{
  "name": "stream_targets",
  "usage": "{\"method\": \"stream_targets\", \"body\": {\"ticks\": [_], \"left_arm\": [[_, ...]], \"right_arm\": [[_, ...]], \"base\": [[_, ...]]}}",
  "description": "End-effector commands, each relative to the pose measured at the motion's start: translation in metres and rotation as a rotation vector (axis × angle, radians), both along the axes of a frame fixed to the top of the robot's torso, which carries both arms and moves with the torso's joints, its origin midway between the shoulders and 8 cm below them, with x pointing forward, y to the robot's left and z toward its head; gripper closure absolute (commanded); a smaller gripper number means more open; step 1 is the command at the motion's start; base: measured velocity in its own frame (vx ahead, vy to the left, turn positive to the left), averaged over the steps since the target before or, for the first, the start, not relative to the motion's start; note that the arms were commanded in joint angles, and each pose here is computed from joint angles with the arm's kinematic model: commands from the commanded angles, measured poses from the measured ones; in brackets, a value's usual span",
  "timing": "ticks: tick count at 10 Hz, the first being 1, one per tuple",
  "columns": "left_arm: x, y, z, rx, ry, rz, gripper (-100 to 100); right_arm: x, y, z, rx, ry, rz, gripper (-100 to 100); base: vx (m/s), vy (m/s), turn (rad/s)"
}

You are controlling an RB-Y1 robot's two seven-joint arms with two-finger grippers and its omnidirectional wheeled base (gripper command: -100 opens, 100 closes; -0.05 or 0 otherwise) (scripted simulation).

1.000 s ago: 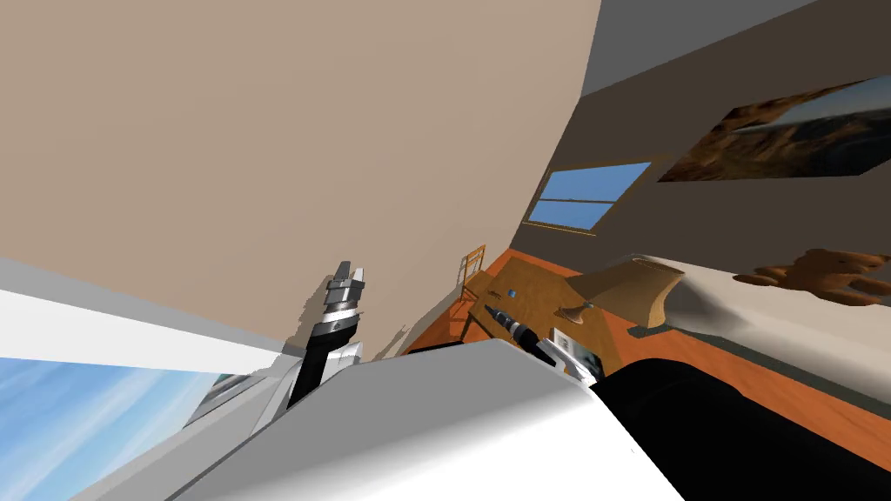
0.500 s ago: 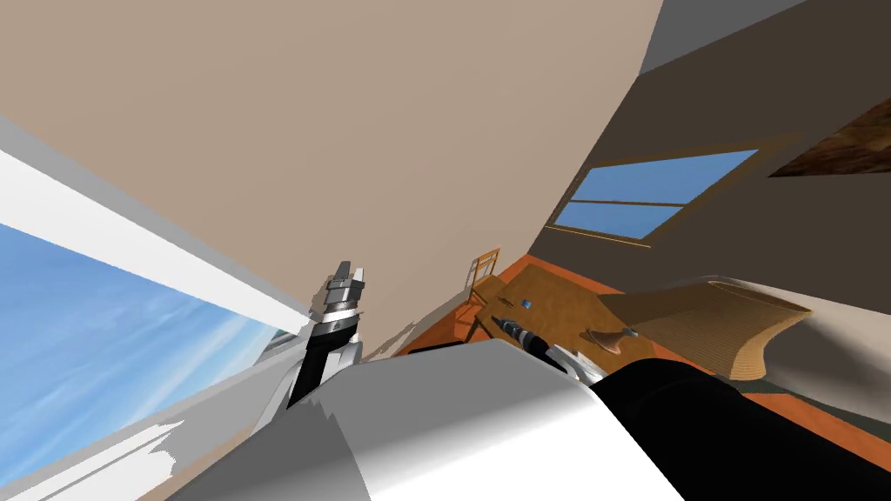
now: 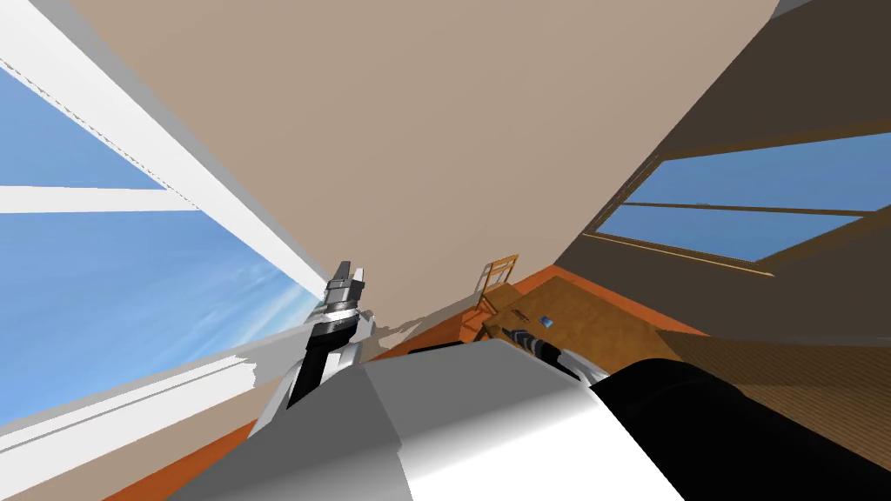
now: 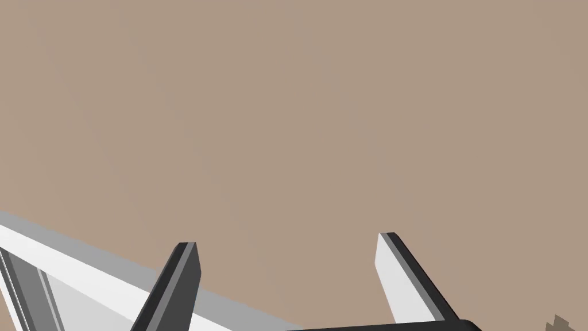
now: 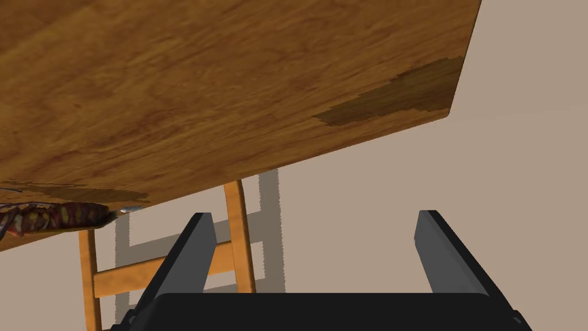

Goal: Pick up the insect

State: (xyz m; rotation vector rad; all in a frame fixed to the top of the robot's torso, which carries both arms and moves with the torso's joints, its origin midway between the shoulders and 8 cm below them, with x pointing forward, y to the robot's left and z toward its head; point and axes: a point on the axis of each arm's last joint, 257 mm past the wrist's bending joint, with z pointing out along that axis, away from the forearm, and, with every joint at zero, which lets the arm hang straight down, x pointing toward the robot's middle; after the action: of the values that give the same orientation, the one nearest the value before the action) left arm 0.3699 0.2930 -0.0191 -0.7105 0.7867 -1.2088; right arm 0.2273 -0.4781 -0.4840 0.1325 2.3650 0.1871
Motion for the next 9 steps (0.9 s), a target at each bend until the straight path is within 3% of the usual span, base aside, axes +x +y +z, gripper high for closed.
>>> {"method": "stream_targets", "body": {"ticks": [1,3,4,7,9], "left_arm": [[0.000,0.000,0.000,0.000,0.000,0.000,0],[0.000,0.000,0.000,0.000,0.000,0.000,0],[0.000,0.000,0.000,0.000,0.000,0.000,0],[0.000,0.000,0.000,0.000,0.000,0.000,0],[0.000,0.000,0.000,0.000,0.000,0.000,0]], "right_arm": [[-0.020,-0.021,-0.010,-0.070,0.059,0.006,-100],[-0.020,-0.021,-0.010,-0.070,0.059,0.006,-100],[-0.034,-0.040,-0.016,-0.124,0.103,0.017,-100],[-0.046,-0.056,-0.021,-0.175,0.140,0.030,-100],[-0.072,-0.092,-0.026,-0.275,0.217,0.046,-100]], "base": [[-0.006,-0.035,0.292],[-0.002,-0.021,0.045],[-0.002,-0.015,0.241],[-0.001,-0.036,0.192],[-0.004,-0.056,0.281]]}}
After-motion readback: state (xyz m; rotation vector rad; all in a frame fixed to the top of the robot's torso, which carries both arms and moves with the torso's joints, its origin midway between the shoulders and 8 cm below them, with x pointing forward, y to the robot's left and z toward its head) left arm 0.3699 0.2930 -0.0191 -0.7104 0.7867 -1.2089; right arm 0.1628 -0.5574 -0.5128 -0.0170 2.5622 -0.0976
